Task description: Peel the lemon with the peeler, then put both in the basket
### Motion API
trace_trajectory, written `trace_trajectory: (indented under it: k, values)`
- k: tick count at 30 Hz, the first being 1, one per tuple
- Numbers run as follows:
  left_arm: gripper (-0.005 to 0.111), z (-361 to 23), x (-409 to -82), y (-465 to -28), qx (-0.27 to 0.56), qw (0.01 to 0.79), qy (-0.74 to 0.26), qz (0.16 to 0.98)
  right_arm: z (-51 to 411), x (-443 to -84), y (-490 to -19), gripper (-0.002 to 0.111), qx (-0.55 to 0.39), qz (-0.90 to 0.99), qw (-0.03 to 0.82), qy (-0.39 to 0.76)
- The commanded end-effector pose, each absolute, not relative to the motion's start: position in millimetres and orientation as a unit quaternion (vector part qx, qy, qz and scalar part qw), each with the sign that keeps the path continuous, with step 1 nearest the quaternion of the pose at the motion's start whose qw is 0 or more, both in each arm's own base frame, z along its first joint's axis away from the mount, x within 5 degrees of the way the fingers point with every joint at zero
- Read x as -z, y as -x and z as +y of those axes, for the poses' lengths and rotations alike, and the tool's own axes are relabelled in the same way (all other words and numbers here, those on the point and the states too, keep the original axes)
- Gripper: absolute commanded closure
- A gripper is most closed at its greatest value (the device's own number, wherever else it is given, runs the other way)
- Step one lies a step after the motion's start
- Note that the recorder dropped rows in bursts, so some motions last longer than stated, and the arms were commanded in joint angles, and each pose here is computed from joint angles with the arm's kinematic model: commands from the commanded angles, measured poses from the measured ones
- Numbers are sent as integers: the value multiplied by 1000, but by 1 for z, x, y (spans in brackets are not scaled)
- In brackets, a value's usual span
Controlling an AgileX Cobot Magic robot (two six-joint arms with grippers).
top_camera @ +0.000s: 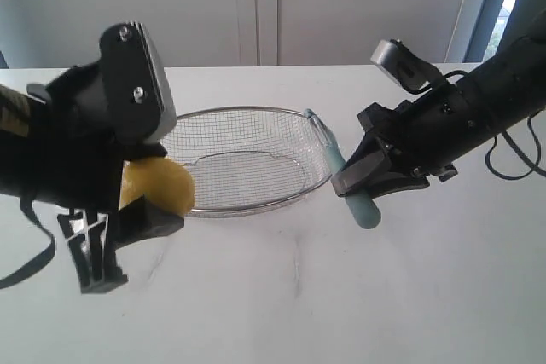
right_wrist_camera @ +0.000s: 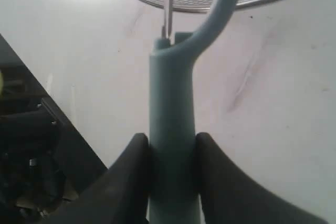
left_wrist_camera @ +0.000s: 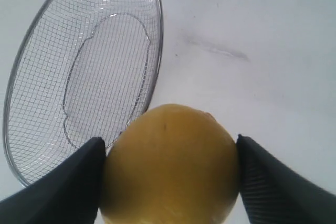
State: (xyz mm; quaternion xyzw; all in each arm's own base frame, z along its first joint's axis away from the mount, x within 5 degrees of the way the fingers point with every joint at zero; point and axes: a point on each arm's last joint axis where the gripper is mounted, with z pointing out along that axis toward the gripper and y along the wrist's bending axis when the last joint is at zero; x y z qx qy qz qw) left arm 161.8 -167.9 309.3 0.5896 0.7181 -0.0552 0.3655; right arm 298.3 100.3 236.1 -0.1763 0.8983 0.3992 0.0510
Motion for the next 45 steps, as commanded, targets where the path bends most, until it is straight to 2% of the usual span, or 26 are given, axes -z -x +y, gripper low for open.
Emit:
trace_trajectory:
  k: [1,3,7,12,21,26,34,39,45]
  values:
    - [107,-164,-287,-156,29,358,-645,675,106,-230,-300,108,-417,889,45,182]
    - [107,-165,-288,-157,21,393,-646,654,116,-221,-299,108,-418,888,25,191]
    - [107,-163,-289,-156,2,394,-678,621,141,-211,-292,108,-420,881,-7,219]
    - [107,-163,-290,-155,2,396,-677,621,174,-209,-274,108,-419,860,-24,289]
    - [107,-163,-290,-156,4,401,-672,623,205,-209,-252,108,-417,842,-49,337]
    - [107,-170,-282,-161,61,442,-581,680,208,-210,-250,108,-422,840,-50,339]
    - [107,-172,-275,-167,77,452,-543,704,205,-208,-249,108,-403,851,-64,329]
    - [107,-160,-262,-190,107,462,-411,778,203,-204,-253,108,-379,869,-54,314]
    - [107,-154,-262,-199,150,460,-300,822,203,-204,-254,108,-377,871,-51,309]
